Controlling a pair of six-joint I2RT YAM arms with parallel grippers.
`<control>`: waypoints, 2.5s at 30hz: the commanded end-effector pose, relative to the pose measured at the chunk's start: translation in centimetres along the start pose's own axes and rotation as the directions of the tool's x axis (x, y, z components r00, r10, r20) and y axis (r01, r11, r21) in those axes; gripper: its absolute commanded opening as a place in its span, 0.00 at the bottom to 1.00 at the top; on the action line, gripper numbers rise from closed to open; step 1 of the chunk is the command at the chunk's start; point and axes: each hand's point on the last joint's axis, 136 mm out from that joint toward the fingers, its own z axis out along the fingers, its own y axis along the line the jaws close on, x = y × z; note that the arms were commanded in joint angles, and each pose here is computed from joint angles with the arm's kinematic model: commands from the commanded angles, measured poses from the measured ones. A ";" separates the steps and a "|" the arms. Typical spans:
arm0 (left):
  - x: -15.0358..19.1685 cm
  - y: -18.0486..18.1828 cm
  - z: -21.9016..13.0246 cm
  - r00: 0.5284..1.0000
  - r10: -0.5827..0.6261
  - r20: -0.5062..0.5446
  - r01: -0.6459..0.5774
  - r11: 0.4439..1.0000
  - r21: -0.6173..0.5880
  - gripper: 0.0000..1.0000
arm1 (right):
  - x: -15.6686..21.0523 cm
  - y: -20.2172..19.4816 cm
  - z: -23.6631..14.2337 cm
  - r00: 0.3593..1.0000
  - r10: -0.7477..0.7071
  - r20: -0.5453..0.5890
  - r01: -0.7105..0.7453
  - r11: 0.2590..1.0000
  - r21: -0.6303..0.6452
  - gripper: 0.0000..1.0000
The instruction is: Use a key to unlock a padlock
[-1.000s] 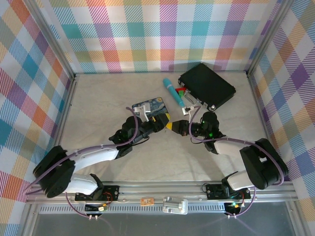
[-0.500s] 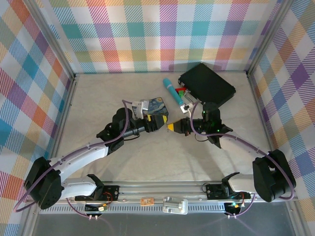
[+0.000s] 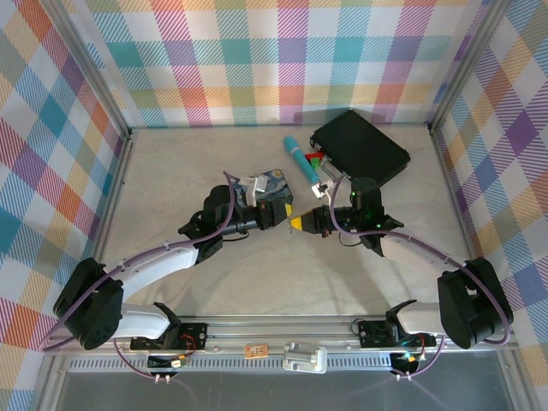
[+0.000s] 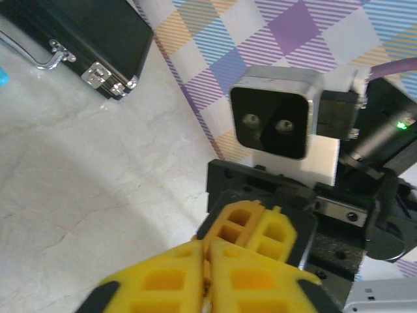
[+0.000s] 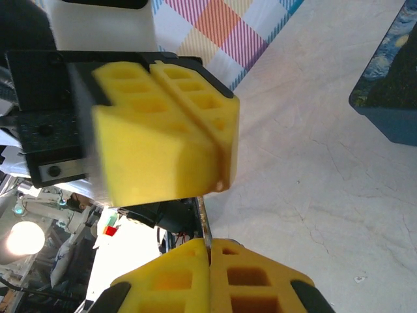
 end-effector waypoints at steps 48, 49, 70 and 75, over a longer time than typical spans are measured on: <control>-1.3 -0.3 0.3 0.988 -0.062 0.138 0.055 0.997 0.056 0.00 | -1.6 0.4 0.3 0.965 0.020 0.261 -0.004 0.998 -0.061 0.35; -1.2 -0.3 0.4 0.989 -0.066 0.133 0.058 0.996 0.062 0.00 | -1.6 0.4 0.4 0.966 0.023 0.258 -0.006 0.998 -0.064 0.32; -1.5 0.0 -1.0 0.977 -0.072 0.200 0.066 0.997 0.038 0.00 | -0.8 -0.4 1.0 0.962 0.093 0.256 -0.072 0.993 -0.090 0.27; -1.6 0.0 -1.2 0.976 -0.069 0.209 0.064 0.998 0.029 0.00 | -0.6 -0.5 1.0 0.962 0.094 0.256 -0.075 0.994 -0.084 0.20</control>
